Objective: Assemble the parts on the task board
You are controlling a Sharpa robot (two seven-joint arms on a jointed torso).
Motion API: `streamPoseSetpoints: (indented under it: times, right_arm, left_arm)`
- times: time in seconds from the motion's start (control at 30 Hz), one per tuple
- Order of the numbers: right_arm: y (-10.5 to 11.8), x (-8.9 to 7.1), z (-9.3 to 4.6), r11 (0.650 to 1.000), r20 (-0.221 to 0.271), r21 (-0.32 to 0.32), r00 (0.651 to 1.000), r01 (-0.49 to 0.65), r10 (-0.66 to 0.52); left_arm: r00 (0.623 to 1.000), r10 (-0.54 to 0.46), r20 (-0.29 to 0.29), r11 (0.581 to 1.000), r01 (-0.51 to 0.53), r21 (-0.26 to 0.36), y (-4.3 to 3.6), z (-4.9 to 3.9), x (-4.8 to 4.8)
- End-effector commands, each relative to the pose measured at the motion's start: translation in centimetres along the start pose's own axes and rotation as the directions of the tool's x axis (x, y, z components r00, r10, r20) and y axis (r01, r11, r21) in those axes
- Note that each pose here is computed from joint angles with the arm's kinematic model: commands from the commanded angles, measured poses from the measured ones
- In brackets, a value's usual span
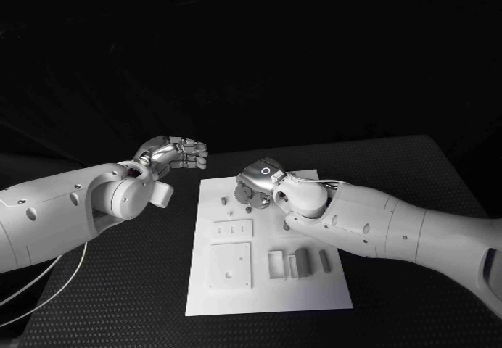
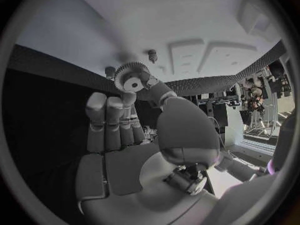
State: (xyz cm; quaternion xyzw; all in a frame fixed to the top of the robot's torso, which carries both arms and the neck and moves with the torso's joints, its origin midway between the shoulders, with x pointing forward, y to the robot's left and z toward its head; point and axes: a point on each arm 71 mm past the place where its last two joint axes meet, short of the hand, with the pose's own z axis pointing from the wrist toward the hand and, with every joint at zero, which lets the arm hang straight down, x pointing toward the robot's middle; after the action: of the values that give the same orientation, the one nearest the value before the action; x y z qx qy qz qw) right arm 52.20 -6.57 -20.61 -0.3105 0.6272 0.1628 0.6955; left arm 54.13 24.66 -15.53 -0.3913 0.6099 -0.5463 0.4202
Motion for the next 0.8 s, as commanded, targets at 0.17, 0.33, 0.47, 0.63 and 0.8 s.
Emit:
streamPoseSetpoints:
  times: [0.17,0.33,0.47,0.63,0.8]
  right_arm:
    - [0.19,-0.18,0.20,1.000,0.019,-0.004,0.999,0.026,-0.026]
    - [0.35,-0.22,0.29,1.000,0.019,-0.007,0.999,0.026,-0.026]
    - [0.40,-0.25,0.32,1.000,0.022,-0.006,0.999,0.025,-0.025]
    - [0.63,-0.36,0.45,1.000,0.029,-0.009,0.999,0.027,-0.026]
    - [0.56,-0.28,0.58,1.000,0.026,-0.006,0.999,0.031,-0.030]
  left_arm:
    - [1.000,0.002,-0.003,1.000,-0.002,0.011,-0.14,0.03,0.10]
    - [1.000,0.002,-0.004,1.000,-0.002,0.011,-0.15,0.04,0.13]
    - [1.000,0.002,-0.005,1.000,-0.002,0.011,-0.15,0.08,0.16]
    - [1.000,0.002,-0.004,1.000,-0.002,0.011,-0.14,0.12,0.16]
    - [1.000,0.002,-0.006,1.000,-0.002,0.011,-0.15,0.18,0.25]
